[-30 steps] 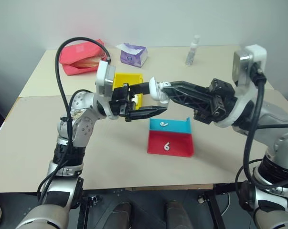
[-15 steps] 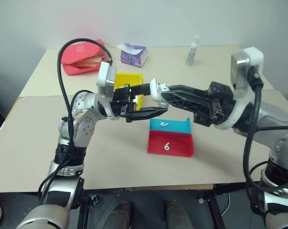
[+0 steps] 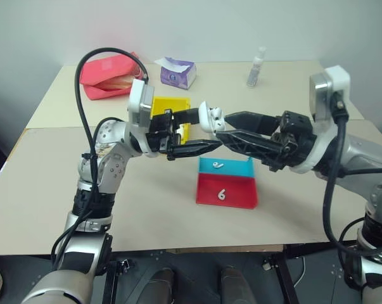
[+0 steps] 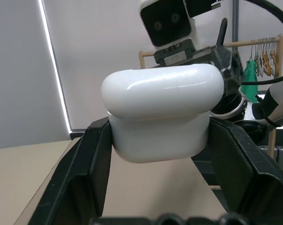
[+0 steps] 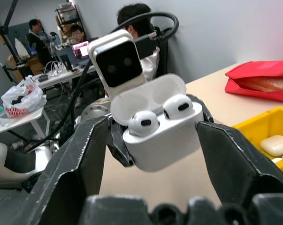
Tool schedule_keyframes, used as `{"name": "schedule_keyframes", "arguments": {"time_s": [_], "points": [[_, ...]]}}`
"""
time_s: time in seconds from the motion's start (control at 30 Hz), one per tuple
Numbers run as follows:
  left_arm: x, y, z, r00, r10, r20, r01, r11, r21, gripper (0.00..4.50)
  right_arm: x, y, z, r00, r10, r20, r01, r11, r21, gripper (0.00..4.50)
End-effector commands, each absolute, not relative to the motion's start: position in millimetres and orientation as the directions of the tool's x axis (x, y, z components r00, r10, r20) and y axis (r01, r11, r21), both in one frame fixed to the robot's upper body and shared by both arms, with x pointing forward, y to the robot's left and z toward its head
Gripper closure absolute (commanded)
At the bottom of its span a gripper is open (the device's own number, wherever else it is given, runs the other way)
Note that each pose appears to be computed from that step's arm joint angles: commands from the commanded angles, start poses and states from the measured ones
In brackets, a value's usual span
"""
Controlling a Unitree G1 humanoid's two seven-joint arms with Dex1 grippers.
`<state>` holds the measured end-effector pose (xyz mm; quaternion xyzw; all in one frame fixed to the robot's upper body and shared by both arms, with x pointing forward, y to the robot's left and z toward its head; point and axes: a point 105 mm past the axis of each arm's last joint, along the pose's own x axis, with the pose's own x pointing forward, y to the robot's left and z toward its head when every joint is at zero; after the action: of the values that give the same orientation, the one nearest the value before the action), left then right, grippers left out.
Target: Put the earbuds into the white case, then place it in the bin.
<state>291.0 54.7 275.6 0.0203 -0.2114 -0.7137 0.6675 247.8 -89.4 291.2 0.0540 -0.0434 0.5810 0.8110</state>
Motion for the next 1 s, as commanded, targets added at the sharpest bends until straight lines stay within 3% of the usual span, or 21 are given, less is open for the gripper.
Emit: {"name": "schedule_keyframes", "arguments": {"time_s": [0.03, 0.07, 0.17, 0.43, 0.47, 0.73, 0.83, 1.0], "points": [[291, 58, 284, -0.11, -0.956, 0.271, 0.932, -0.005, 0.363, 1.71, 243, -98, 304, 0.314, 0.931, 0.187, -0.947, 0.322, -0.016, 1.02], [292, 58, 283, -0.106, -0.958, 0.268, 0.934, -0.003, 0.358, 1.71, 243, -100, 304, 0.315, 0.93, 0.188, -0.945, 0.325, -0.025, 1.02], [299, 59, 274, -0.075, -0.967, 0.243, 0.945, 0.009, 0.327, 1.71, 253, -114, 310, 0.374, 0.912, 0.171, -0.917, 0.391, -0.079, 1.59], [302, 44, 247, -0.074, -0.986, 0.151, 0.953, -0.025, 0.3, 1.71, 269, -109, 319, 0.392, 0.92, -0.015, -0.886, 0.373, -0.275, 4.34], [303, 40, 242, -0.075, -0.988, 0.134, 0.953, -0.032, 0.301, 1.71, 270, -104, 320, 0.382, 0.923, -0.041, -0.886, 0.354, -0.301, 4.49], [307, 21, 236, -0.073, -0.989, 0.13, 0.949, -0.029, 0.313, 1.71, 280, -65, 317, 0.309, 0.91, -0.278, -0.909, 0.196, -0.369, 4.49], [309, 20, 237, -0.049, -0.988, 0.149, 0.951, 0.0, 0.309, 1.71, 273, -65, 307, 0.239, 0.904, -0.353, -0.919, 0.094, -0.382, 4.49], [308, 23, 240, -0.026, -0.986, 0.164, 0.946, 0.028, 0.322, 1.71, 274, -75, 294, 0.238, 0.874, -0.424, -0.921, 0.065, -0.383, 4.49]]}}
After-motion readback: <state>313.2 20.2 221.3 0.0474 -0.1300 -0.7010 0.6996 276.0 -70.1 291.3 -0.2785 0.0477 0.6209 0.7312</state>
